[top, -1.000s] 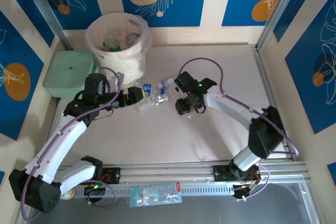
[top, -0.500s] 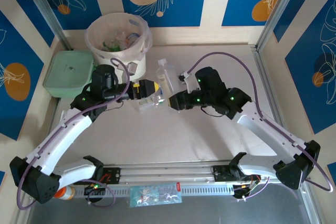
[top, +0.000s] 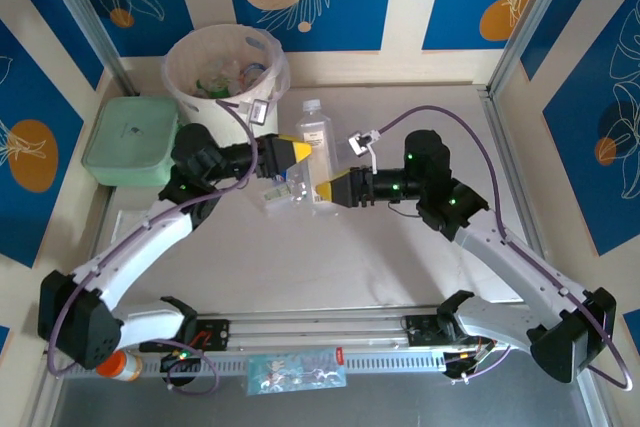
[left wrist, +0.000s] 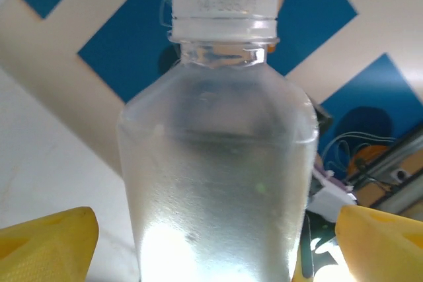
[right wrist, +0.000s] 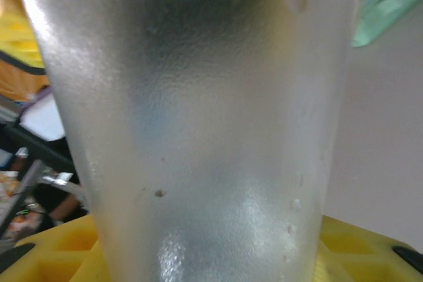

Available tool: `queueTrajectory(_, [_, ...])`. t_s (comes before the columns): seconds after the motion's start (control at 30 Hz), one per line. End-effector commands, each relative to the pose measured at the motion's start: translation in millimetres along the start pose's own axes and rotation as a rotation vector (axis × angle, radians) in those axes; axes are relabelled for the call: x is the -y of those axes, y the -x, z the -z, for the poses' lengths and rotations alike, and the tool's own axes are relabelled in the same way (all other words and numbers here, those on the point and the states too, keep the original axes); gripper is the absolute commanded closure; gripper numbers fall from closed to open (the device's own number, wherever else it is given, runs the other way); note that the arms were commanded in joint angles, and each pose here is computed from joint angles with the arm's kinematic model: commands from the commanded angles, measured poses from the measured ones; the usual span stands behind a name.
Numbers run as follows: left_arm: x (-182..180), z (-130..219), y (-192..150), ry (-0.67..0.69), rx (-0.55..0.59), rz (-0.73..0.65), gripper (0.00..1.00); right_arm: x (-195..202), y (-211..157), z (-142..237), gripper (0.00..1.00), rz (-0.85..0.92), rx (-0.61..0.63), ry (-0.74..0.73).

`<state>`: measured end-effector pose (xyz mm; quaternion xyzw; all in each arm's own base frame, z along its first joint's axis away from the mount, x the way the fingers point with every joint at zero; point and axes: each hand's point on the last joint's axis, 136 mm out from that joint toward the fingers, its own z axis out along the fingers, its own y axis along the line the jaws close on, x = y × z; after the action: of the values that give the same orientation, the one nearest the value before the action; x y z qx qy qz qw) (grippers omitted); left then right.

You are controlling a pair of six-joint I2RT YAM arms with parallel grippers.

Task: Put the plastic bottles in the bin

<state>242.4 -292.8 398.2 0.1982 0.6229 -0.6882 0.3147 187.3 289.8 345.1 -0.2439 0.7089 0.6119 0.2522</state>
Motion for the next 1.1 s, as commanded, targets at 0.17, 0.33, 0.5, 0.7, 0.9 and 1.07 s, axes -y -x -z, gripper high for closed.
queueTrajectory(0.17, [53.9,-6.7,4.2,-0.254,-0.04,-0.07,0.16,-41.3,-0.8,1.4,0.49,0.022,-0.071,0.197])
queueTrajectory(0.33, [51.0,-11.9,-7.8,-0.19,-0.087,-0.125,0.23,-30.9,4.1,2.6,0.49,-0.003,-0.045,0.154])
queueTrajectory(0.5, [45.7,-7.2,-12.4,-0.092,-0.088,-0.202,0.37,-21.0,8.5,5.5,0.5,-0.012,-0.012,0.095])
queueTrajectory(0.7, [51.7,-10.5,-14.0,-0.107,-0.092,-0.213,0.48,-20.3,5.8,2.8,0.5,-0.003,-0.022,0.089])
queueTrajectory(0.9, [55.9,-14.4,-12.1,-0.124,-0.088,-0.222,0.54,-18.7,5.3,4.2,0.25,-0.003,-0.014,0.072])
queueTrajectory(1.07, [47.9,-10.4,14.2,-0.031,-0.025,-0.245,0.54,-19.1,10.0,17.7,0.09,0.026,0.043,-0.005])
